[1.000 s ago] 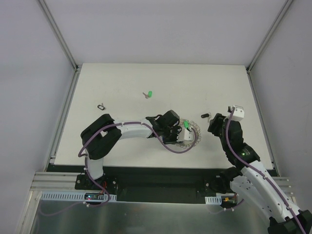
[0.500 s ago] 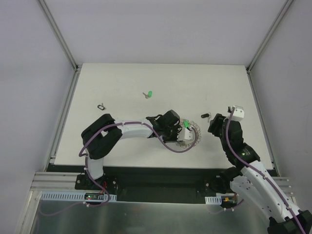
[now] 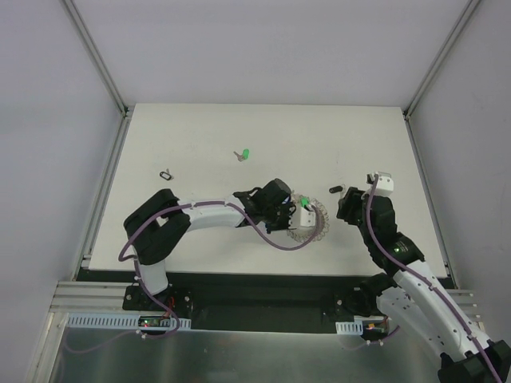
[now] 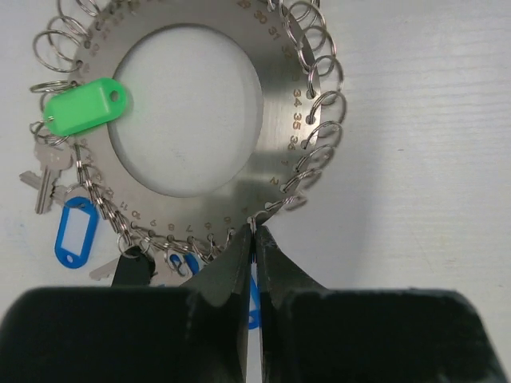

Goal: Put the keys on the keyring

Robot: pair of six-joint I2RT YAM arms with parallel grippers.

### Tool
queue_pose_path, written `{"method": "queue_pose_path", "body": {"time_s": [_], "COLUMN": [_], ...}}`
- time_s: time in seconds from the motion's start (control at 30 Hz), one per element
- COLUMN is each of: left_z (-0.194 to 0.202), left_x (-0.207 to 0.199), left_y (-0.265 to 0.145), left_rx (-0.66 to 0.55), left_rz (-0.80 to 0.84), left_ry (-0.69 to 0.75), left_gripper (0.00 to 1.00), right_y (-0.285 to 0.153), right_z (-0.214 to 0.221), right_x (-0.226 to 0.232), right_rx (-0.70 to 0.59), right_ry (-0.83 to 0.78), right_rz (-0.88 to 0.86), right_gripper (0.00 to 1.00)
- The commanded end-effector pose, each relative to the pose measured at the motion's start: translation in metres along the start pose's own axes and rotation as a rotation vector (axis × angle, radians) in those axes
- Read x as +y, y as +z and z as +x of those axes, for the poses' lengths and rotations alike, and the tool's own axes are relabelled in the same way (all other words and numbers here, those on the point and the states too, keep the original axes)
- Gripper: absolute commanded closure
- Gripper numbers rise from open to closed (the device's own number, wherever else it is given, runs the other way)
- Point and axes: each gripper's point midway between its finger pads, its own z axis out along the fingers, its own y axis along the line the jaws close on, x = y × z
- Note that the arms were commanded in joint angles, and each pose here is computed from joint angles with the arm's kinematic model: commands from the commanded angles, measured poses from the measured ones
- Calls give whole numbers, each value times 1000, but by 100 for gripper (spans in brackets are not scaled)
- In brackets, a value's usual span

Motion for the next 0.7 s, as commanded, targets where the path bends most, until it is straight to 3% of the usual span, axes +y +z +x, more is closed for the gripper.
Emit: {"method": "queue_pose_path", "body": {"time_s": [0.0, 0.2, 0.43, 0.67], "left_z": [-41, -73, -93, -97], "left_x": [12, 27, 30, 32], "left_y": [-39, -103, -162, -197], "left_rx": [-165, -473, -735, -880], "left_rz": [-107, -261, -390, -486], "left_ry": [1, -76, -137, -173], "left_gripper": [100, 100, 100, 100], "right_y": [-4, -13, -30, -38], "right_z": [-12, -11, -16, -29], "right_x": [24, 66, 125, 175], "right_rx": [10, 53, 114, 78], "right_ry": [-21, -65, -146, -253], "right_rz": [-120, -354, -676, -834], "right_gripper": [42, 42, 41, 38]}}
